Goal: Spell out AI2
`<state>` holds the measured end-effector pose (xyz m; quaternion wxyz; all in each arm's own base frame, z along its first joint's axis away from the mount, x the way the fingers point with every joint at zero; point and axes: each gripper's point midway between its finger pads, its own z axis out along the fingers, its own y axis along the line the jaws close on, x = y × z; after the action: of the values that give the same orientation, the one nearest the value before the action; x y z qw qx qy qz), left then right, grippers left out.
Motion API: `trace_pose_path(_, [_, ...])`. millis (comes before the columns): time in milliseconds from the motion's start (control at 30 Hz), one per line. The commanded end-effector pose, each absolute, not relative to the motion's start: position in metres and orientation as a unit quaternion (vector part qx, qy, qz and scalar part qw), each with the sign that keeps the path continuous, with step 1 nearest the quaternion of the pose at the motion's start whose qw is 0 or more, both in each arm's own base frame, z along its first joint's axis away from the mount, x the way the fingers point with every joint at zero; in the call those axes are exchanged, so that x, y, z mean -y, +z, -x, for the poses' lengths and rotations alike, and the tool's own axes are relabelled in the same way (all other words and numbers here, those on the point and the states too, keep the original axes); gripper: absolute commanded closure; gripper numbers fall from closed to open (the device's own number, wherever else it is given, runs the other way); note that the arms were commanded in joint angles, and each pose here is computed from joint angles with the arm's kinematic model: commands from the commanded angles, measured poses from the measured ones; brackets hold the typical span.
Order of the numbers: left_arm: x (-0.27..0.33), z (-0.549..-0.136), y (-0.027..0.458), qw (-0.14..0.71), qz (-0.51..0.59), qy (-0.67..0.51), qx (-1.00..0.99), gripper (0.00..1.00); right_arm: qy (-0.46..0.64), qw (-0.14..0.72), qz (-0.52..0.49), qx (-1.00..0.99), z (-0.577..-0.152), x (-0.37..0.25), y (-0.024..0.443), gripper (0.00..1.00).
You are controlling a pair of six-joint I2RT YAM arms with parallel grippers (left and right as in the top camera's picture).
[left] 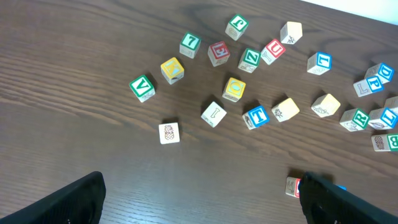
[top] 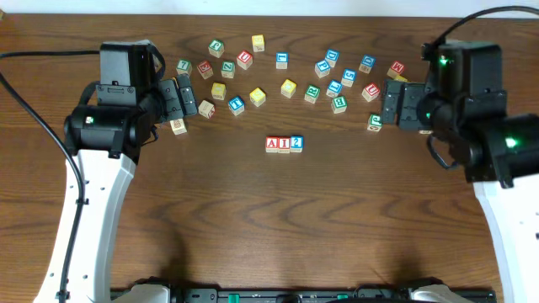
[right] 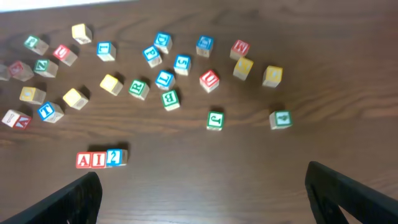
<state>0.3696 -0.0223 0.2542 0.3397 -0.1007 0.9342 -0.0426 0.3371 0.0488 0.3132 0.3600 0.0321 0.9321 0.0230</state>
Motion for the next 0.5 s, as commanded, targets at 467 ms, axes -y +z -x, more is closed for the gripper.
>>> trace_pose_path(467, [0.019,-0.371,0.259,0.346,0.102,-0.038,-0.932,0.02,0.021,0.573,0.041,-0.819,-0.297,-0.022,0.304,0.01])
